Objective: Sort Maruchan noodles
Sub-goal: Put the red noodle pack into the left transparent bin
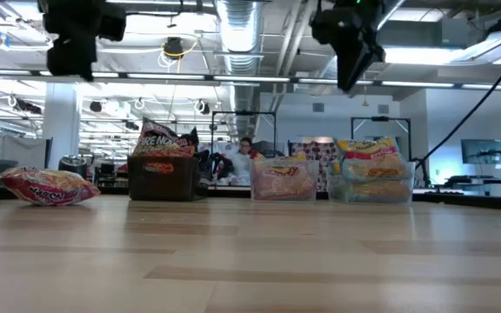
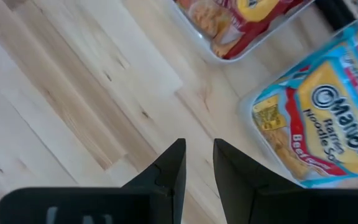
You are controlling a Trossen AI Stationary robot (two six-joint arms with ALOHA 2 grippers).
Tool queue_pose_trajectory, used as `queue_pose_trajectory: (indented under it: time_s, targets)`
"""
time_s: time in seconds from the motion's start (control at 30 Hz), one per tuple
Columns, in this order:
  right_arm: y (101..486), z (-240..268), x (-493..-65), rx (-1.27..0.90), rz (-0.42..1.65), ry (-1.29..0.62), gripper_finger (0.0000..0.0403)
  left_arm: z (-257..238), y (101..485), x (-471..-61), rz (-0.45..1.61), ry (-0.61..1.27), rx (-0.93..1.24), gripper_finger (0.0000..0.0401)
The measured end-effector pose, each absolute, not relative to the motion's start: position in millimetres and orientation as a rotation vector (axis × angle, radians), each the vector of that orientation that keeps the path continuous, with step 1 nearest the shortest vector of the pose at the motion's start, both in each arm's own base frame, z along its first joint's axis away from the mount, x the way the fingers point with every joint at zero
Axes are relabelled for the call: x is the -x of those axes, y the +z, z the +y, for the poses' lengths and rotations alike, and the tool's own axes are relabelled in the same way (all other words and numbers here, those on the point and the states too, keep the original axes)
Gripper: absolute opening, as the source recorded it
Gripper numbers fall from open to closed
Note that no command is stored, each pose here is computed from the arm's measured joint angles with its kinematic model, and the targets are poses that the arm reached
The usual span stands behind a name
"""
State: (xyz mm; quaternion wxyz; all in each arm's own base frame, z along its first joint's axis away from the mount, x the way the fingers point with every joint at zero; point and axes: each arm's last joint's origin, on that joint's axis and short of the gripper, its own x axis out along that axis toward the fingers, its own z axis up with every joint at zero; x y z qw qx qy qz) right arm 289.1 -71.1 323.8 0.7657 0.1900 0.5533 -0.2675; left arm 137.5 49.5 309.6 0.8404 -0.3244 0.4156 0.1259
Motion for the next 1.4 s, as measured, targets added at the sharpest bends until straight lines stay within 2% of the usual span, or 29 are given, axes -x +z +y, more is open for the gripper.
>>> queue_pose_trajectory:
  time_s: [0.2, 0.77, 1.23, 1.4]
  targets:
    - [337.0, -58.9, -281.0, -0.388, 1.144, -0.590, 0.0107, 43.3, 299.7, -140.7, 1.014, 0.302, 0.712, 0.0171]
    - [329.4, -42.5, -289.0, -0.339, 1.189, -0.541, 0.0107, 24.7, 280.0, -164.7, 1.172, 0.426, 0.660, 0.0171]
    - [329.4, -30.3, -290.5, -0.311, 1.194, -0.505, 0.0107, 20.0, 210.4, -159.5, 1.238, 0.530, 0.731, 0.0171]
    - [329.4, -29.7, -290.6, -0.310, 1.194, -0.504, 0.0107, 22.5, 197.9, -155.6, 1.214, 0.656, 0.699, 0.0171]
